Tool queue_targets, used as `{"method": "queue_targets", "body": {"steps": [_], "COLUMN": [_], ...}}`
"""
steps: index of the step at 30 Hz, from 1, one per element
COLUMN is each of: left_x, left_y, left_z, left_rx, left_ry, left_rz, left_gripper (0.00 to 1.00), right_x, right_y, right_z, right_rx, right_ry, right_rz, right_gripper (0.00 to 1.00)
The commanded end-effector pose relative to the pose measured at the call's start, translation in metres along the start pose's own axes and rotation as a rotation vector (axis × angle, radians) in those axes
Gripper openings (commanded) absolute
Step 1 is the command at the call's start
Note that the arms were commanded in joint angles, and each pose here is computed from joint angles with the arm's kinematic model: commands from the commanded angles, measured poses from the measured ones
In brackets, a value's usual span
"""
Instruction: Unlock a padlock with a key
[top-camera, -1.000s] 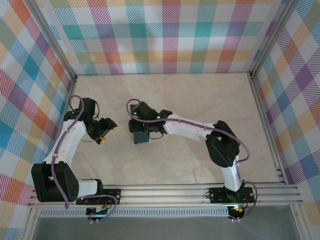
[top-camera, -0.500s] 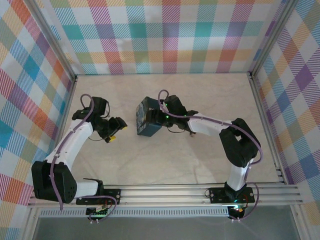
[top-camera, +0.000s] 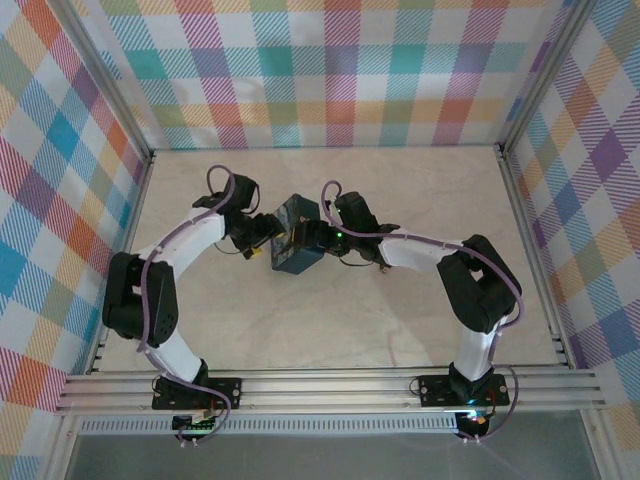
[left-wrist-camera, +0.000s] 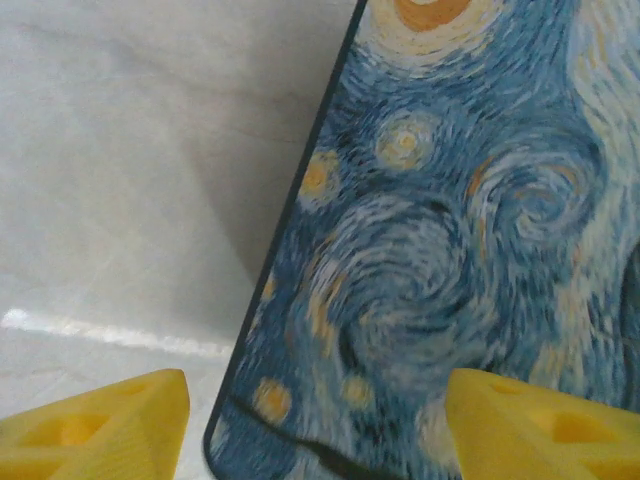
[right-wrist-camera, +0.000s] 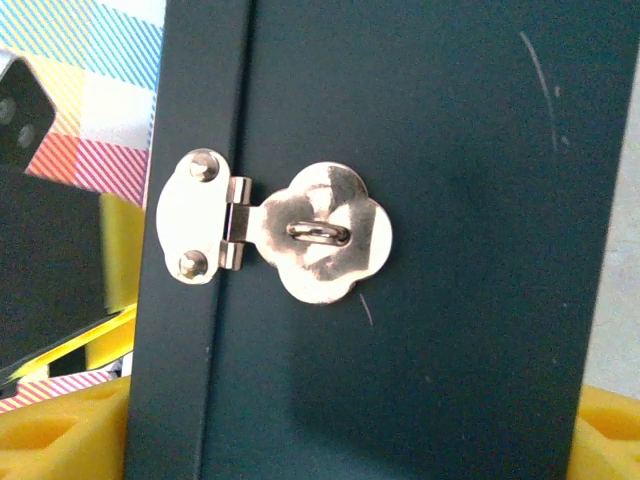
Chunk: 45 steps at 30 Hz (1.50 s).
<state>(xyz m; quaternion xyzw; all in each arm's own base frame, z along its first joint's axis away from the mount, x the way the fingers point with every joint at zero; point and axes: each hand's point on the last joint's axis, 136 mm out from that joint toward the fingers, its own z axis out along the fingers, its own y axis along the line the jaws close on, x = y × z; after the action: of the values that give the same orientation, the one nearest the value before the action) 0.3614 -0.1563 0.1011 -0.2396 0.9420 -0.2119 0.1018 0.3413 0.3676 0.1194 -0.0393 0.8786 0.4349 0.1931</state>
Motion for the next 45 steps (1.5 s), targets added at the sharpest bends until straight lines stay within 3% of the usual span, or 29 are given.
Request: {"method": "queue_targets", "body": {"steps": [1,10,22,27,32,34,38,41,43,45], "left_x": [-0.005,0.005,0.002,-0.006,-0.028,-0.038,-0.069,-0.087,-0.09,-0.096], "left_y": [-0.004,0.025,0.017,0.002,-0.015,-0.006,0.024,0.047,0.073,0.104], "left_z": [0.015,0.042,0.043,0.023,-0.031,-0.05,-0.086,-0.102,-0.102,-0.099], "left_rx": [-0.008,-0.088,-0.112,-0.089,-0.088,-0.15,-0.279,-0.339,-0.398,-0.474], "left_ry": [-0.016,0.002,0.0,-0.028,-0.185,-0.265,-0.525,-0.777,-0.83,-0.841], "left_rz": [0.008,0.004,0.018,0.072,0.197,0.231,0.301,0.451,0.487,0.437], "left_gripper": [0.68,0.68,0.67,0.67,0.74,1.0,1.0,1.0,1.0,1.0], "right_x": [0.029,0.015,0.006,-0.002,-0.026,-0.04,-0.067,-0.07,-0.066,-0.062], "right_y": [-0.047,-0.061,-0.077,-0.067,-0.061,-0.074,-0.114,-0.146,-0.168,-0.187], "right_z": [0.009,-0.011,-0.035,-0.041,-0.08,-0.109,-0.184,-0.23,-0.247,-0.258], "right_rx": [0.121,0.159,0.295,0.289,0.364,0.442,0.625,0.722,0.787,0.88], "right_ry": [0.088,0.067,0.087,0.079,-0.028,-0.124,-0.366,-0.51,-0.518,-0.536], "right_rz": [0.06,0.041,-0.045,-0.081,-0.15,-0.169,-0.247,-0.299,-0.298,-0.33], "right_gripper": [0.82,0.94,1.0,1.0,1.0,1.0,1.0,1.0,1.0,1.0]}}
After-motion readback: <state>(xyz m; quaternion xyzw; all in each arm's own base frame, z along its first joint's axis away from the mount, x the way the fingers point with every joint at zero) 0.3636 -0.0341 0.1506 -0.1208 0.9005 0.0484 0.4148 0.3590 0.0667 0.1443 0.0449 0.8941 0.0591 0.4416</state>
